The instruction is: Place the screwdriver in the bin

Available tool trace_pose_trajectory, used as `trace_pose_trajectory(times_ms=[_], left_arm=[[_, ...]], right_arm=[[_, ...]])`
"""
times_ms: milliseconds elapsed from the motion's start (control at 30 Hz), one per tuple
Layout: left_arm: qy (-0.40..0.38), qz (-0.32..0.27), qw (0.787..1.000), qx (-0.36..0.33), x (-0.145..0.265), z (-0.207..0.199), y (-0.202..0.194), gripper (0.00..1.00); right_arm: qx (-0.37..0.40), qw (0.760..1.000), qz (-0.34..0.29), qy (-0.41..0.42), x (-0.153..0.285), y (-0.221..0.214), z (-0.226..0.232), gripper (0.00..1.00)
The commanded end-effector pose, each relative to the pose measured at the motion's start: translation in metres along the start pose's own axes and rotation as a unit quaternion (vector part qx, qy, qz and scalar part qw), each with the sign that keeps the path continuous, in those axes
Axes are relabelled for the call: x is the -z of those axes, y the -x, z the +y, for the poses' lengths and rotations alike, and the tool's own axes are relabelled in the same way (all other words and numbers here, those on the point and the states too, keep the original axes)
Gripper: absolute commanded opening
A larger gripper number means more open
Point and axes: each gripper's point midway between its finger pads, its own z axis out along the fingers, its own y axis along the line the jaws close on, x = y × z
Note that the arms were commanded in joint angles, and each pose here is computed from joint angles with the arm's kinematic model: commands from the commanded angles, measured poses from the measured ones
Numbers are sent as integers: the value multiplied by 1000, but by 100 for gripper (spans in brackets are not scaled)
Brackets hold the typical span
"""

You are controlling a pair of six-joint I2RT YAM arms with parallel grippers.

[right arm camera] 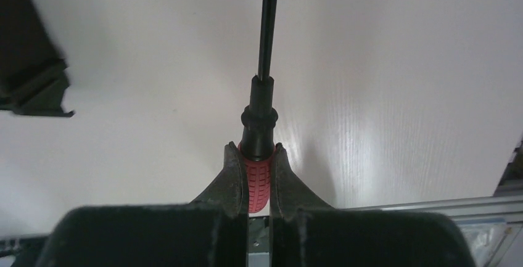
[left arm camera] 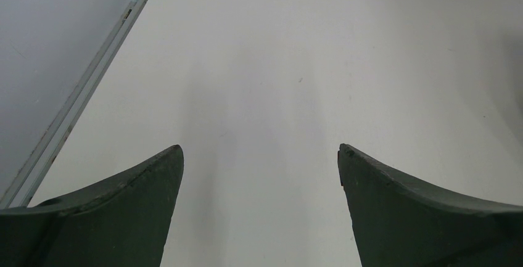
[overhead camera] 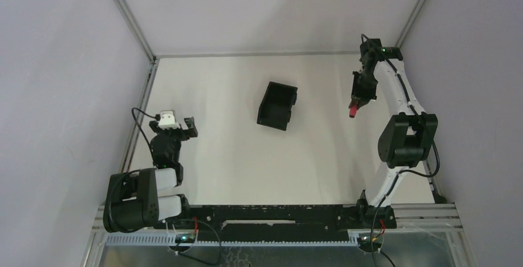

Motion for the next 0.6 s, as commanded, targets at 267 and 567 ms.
trace_pose_trajectory(times_ms=[267, 567], left_arm=[[-5, -45, 999, -1, -11, -2, 31, 100], [-6, -46, 999, -1, -12, -3, 31, 100]], right_arm=[[52, 989, -69, 121, 40, 26, 132, 0], [181, 967, -103, 147, 15, 24, 264, 0]])
